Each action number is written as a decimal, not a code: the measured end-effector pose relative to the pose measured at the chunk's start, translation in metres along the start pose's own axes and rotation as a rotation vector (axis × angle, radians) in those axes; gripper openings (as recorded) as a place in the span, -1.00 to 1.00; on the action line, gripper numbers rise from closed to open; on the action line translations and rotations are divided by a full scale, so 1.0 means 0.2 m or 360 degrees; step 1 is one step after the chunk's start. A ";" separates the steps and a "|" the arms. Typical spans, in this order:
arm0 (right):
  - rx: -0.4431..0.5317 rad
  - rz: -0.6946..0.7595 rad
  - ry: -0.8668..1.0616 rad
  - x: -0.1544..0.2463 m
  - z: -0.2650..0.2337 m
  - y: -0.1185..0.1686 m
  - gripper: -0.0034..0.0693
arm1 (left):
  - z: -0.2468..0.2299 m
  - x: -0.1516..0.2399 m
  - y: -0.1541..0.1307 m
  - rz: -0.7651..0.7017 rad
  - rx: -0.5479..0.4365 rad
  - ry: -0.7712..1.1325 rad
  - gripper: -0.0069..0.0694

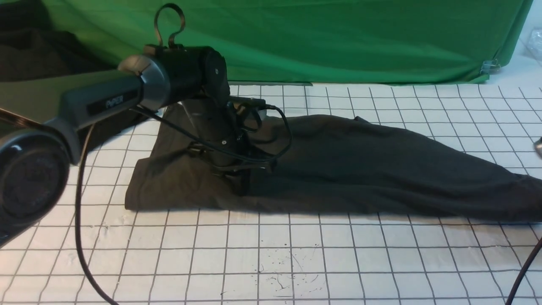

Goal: Fold a long-sleeved shirt over a white checkered tablecloth.
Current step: 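Pull the folded dark garment lengthwise by its ends to straighten it flat on the table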

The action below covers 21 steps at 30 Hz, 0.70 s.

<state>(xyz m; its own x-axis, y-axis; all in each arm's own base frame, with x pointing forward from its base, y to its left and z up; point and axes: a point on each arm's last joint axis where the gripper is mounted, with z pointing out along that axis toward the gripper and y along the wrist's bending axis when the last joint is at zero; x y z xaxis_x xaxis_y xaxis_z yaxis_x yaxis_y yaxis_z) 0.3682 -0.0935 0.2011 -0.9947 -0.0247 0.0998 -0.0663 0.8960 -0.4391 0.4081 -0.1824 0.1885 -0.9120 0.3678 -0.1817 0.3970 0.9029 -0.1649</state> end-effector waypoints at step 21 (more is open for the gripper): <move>-0.1002 0.0230 -0.0464 -0.16 -0.10 0.26 -0.89 | 0.03 0.06 0.34 -0.0246 -0.0097 0.0102 -0.83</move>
<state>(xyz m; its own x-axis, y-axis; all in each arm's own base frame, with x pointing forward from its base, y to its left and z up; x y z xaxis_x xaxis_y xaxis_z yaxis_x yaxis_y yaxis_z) 0.3981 -0.0371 0.1930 -0.9764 0.0750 -0.2024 0.0385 0.9832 0.1785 0.4250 -0.1178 0.1688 -0.9671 0.2354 -0.0962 0.2464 0.9609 -0.1266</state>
